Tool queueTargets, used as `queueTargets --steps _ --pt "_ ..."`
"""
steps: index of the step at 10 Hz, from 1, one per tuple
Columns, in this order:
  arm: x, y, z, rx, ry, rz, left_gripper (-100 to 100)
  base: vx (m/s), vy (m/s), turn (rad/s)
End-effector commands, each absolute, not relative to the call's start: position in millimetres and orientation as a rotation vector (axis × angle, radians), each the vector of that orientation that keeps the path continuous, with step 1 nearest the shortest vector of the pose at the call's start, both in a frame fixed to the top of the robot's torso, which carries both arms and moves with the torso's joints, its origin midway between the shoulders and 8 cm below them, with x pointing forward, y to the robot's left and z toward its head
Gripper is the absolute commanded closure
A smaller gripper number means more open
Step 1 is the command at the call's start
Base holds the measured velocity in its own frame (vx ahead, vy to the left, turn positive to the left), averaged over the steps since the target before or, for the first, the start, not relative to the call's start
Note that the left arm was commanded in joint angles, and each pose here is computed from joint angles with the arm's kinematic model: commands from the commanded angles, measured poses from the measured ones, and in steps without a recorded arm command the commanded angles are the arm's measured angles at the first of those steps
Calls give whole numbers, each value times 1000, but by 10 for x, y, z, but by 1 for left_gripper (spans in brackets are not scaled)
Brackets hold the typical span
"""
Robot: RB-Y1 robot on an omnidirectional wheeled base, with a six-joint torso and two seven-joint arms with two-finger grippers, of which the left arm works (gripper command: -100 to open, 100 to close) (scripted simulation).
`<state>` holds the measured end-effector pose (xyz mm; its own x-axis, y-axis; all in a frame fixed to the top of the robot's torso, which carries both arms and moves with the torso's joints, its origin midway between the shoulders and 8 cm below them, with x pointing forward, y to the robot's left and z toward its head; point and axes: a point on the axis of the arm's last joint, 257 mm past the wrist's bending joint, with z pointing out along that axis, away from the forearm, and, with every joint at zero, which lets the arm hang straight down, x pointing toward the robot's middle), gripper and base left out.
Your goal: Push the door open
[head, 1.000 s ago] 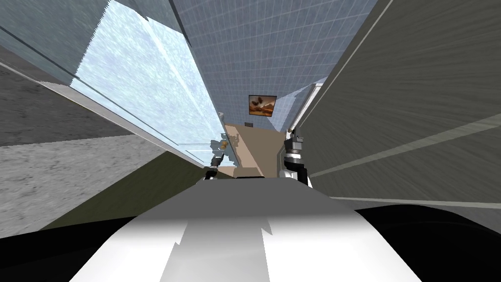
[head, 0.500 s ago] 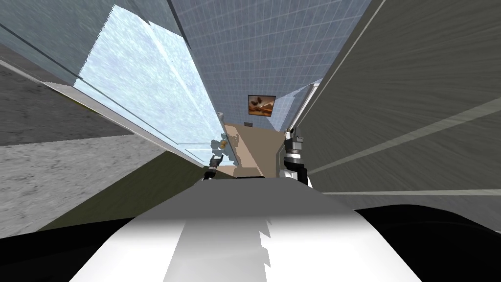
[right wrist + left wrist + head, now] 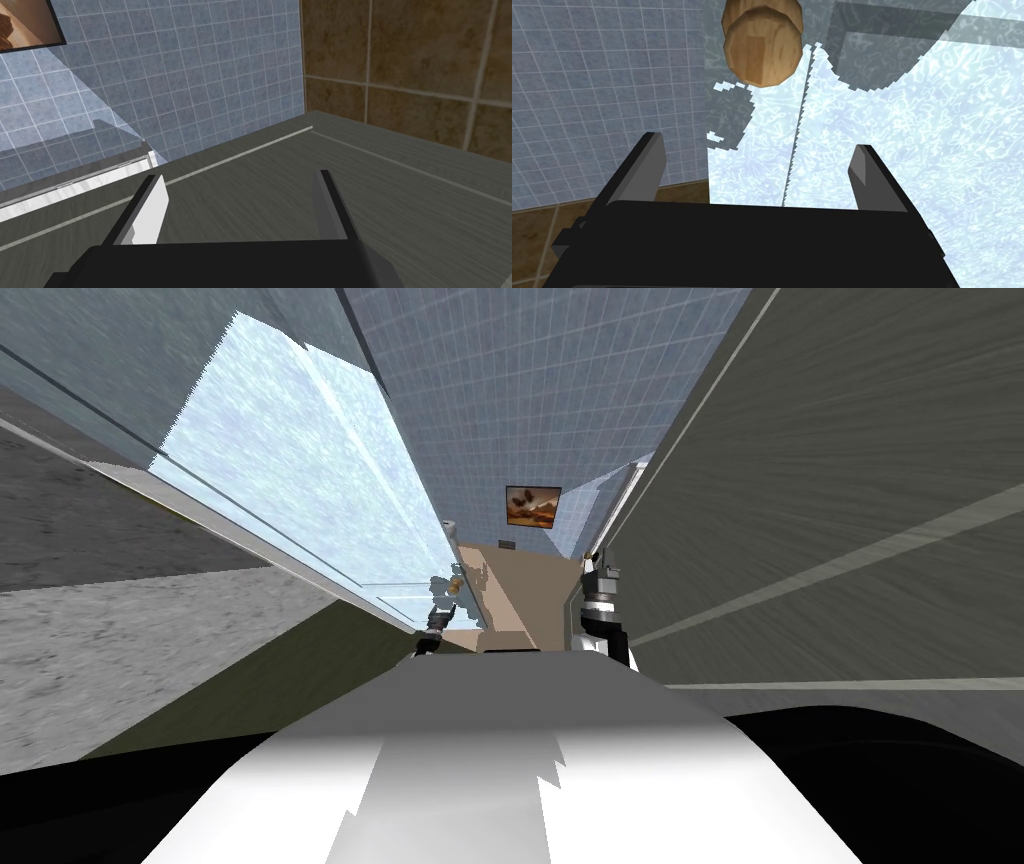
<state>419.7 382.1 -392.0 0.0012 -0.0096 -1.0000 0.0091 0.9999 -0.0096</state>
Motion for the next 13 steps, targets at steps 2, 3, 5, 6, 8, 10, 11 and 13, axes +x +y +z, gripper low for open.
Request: queueTargets --steps 2,3,5,6,8,10,11,13 --pt "4220 3825 -3918 -6 1569 -7 -100 194 9 -33" --pt "4229 3826 -3918 -9 1568 -4 -100 182 8 -33" --pt "4245 3829 -3918 -14 1568 1 -100 221 24 -33" --pt "4254 3830 -3918 -16 1568 3 -100 212 33 -28" --pt "4250 3829 -3917 -15 1568 1 100 41 5 -7" --pt "4250 3829 -3917 -15 1568 1 100 -30 -7 -2" --pt "4250 3829 -3917 -15 1568 1 100 -17 0 4" --pt "4250 3829 -3917 -15 1568 1 100 -5 0 1"
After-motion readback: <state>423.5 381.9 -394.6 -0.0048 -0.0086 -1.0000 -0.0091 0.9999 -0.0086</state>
